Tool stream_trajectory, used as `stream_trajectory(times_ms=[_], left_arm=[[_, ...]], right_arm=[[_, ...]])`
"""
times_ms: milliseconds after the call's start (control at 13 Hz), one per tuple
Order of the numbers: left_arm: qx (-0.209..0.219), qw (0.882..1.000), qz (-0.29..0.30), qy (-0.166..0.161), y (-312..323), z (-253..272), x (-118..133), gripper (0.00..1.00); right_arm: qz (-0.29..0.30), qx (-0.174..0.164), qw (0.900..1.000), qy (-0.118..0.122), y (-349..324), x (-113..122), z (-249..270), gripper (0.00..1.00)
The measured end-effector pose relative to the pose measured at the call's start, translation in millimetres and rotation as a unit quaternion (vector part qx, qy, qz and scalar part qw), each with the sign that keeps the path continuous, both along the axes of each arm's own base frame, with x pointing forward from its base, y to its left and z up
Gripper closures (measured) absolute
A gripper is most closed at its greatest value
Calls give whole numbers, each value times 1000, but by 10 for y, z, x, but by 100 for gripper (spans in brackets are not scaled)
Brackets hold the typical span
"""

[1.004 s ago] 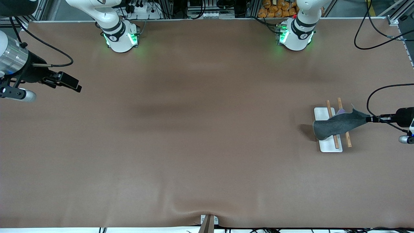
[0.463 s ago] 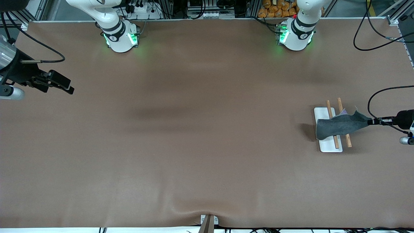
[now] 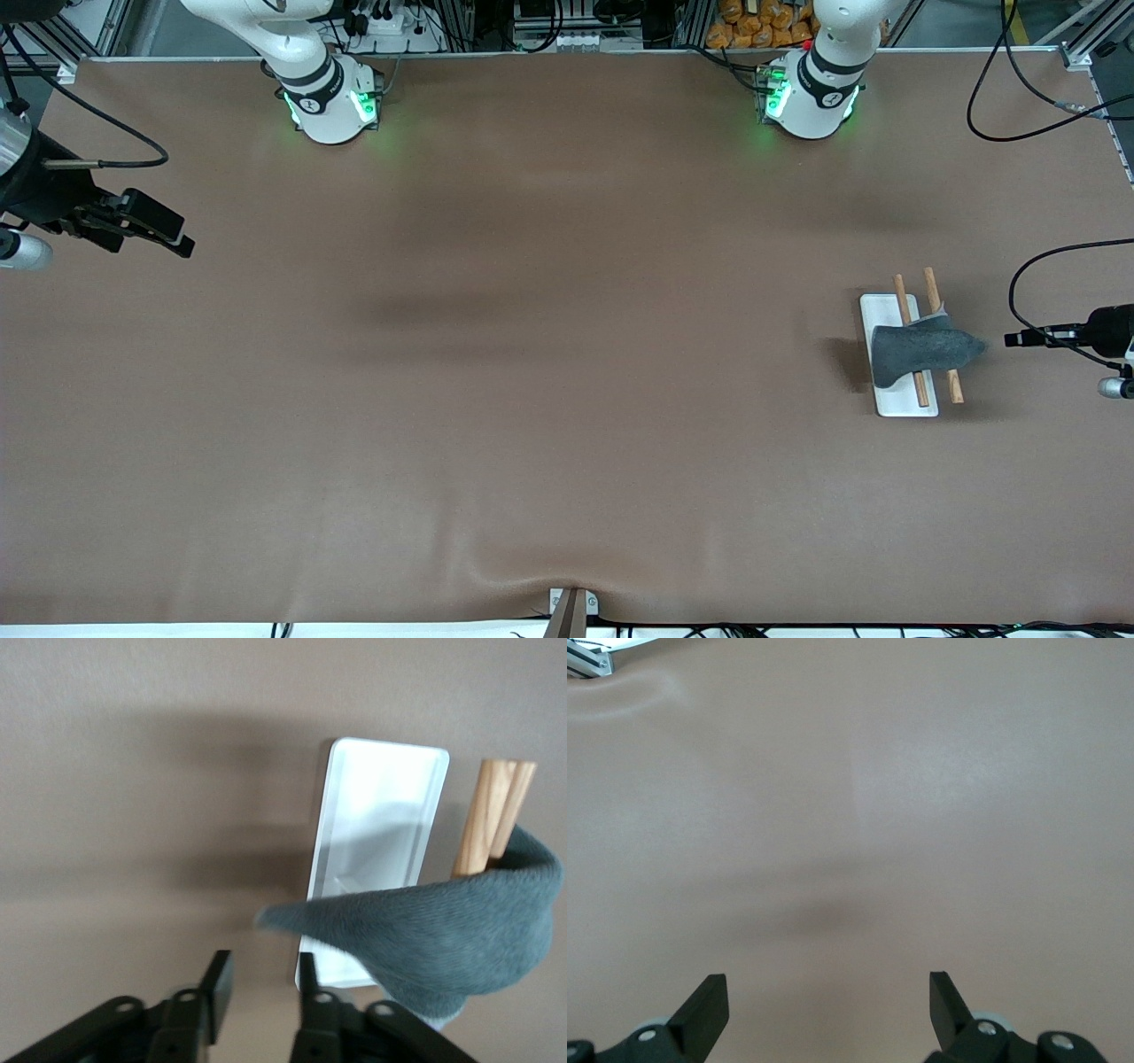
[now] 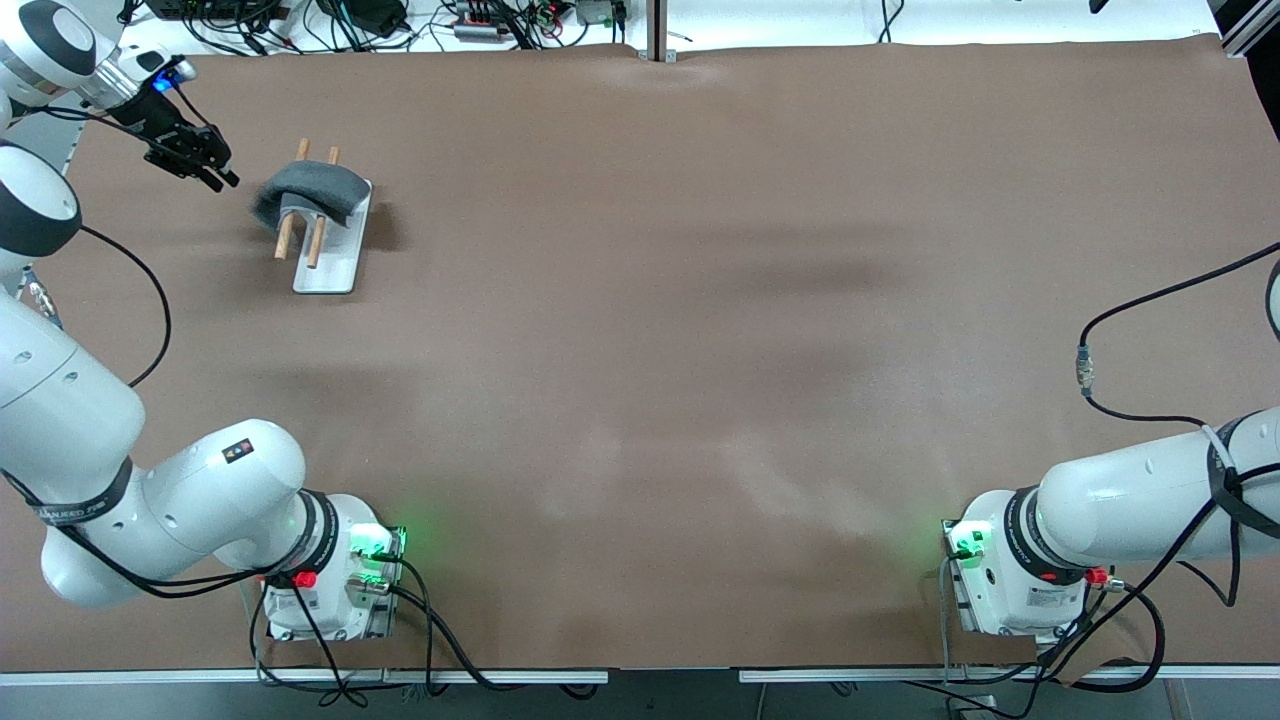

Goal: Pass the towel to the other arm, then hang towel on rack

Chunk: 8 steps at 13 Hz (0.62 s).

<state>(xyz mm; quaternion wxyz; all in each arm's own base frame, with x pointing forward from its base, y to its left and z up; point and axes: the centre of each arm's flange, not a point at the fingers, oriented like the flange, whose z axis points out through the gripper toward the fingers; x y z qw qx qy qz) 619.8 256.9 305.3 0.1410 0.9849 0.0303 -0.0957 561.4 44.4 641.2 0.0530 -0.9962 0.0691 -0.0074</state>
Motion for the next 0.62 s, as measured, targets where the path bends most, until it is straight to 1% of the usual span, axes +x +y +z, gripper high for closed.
stream_trajectory(times_ms=[232, 386, 618], left_arm=[[2, 1000, -5, -15, -48, 109, 89, 21], [6, 1000, -5, -27, -42, 238, 137, 1], [12, 999, -4, -44, -334, 725, 226, 0]], right_arm=[[0, 0, 1000, 0, -9, 0, 0, 0], [0, 0, 1000, 1, -9, -2, -1, 0], [1, 0, 1000, 10, -10, -21, -18, 0]])
